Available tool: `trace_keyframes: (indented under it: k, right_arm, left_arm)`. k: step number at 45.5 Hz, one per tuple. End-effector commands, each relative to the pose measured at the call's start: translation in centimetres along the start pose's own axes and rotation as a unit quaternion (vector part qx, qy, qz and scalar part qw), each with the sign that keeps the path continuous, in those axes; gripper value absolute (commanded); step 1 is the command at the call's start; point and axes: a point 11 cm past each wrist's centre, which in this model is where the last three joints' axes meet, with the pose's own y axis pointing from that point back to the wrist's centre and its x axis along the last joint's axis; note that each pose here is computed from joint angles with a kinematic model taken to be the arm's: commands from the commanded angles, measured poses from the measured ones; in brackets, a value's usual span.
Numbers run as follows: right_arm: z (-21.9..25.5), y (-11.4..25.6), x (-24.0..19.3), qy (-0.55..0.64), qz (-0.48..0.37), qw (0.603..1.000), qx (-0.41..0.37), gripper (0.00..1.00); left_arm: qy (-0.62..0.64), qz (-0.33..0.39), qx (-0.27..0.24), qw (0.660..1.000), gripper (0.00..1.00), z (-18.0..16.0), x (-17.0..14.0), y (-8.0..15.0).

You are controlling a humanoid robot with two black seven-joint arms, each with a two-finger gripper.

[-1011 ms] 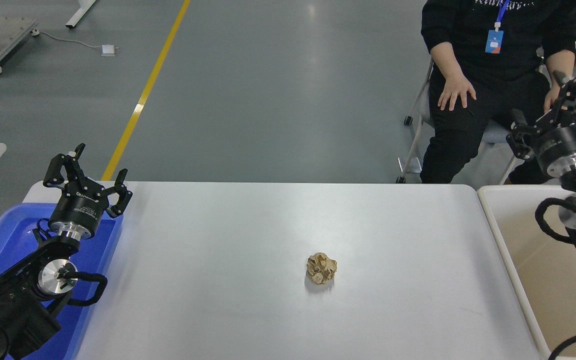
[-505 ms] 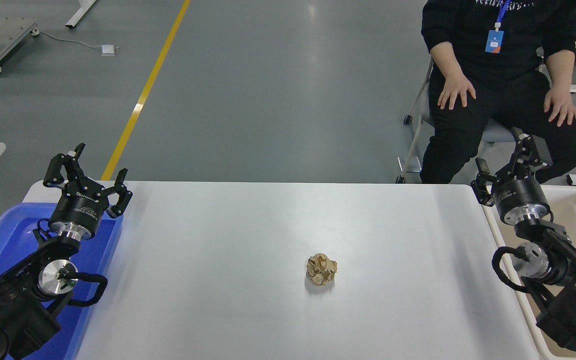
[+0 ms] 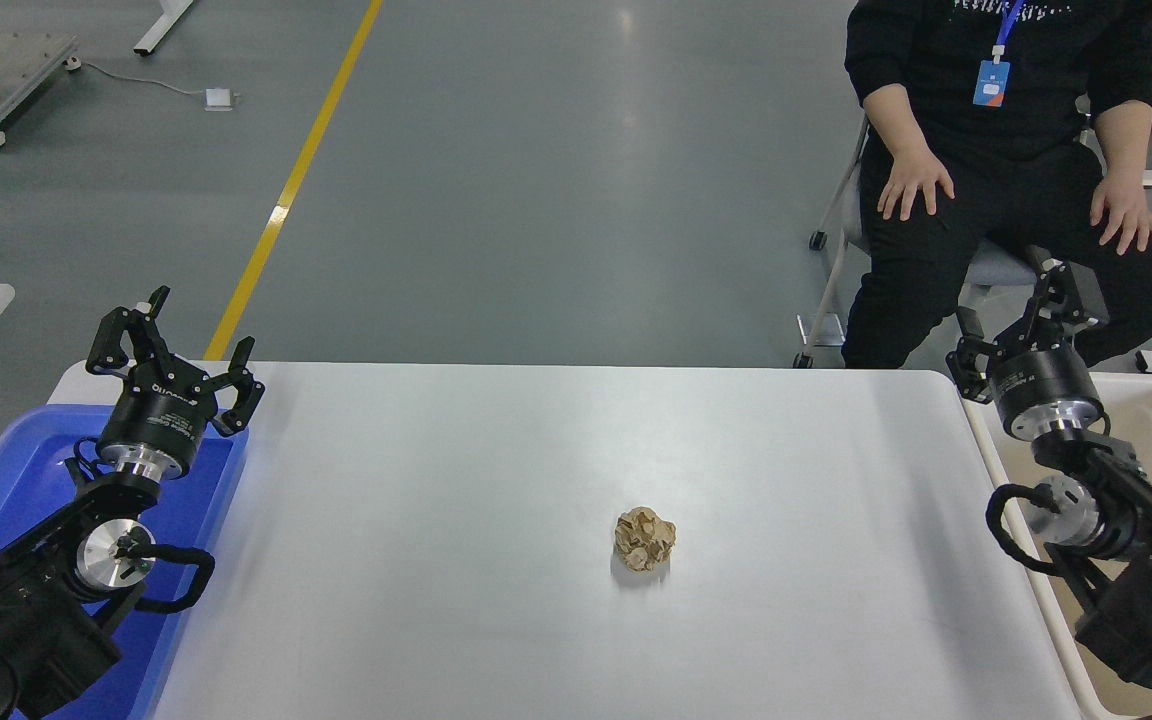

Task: Clean the table surface

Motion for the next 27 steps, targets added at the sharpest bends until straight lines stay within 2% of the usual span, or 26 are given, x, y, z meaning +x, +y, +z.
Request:
trace_keyframes:
  k: [1, 18, 22, 27]
  right_arm:
    - [-1.4, -1.3, 0.3, 0.103, -0.045, 0.993, -0.026, 0.99]
    - [-5.5, -4.3, 1.5, 0.322, -0.101, 0.94, -0.056, 0.99]
    - [-5.8, -4.7, 0.0, 0.383, -0.151, 0.909, -0.063, 0.99]
    - [-6.2, -5.2, -2.2, 0.466, -0.223, 0.853, -0.07, 0.99]
  left_arm:
    - [0.001, 0.0, 0.0, 1.0, 1.0, 0.0, 0.0, 0.0]
    - [0.0, 0.0, 0.0, 1.0, 1.0, 0.0, 0.0, 0.0]
    - [0.0, 0.0, 0.0, 1.0, 1.0, 0.0, 0.0, 0.0]
    - [0.0, 0.0, 0.0, 1.0, 1.0, 0.0, 0.0, 0.0]
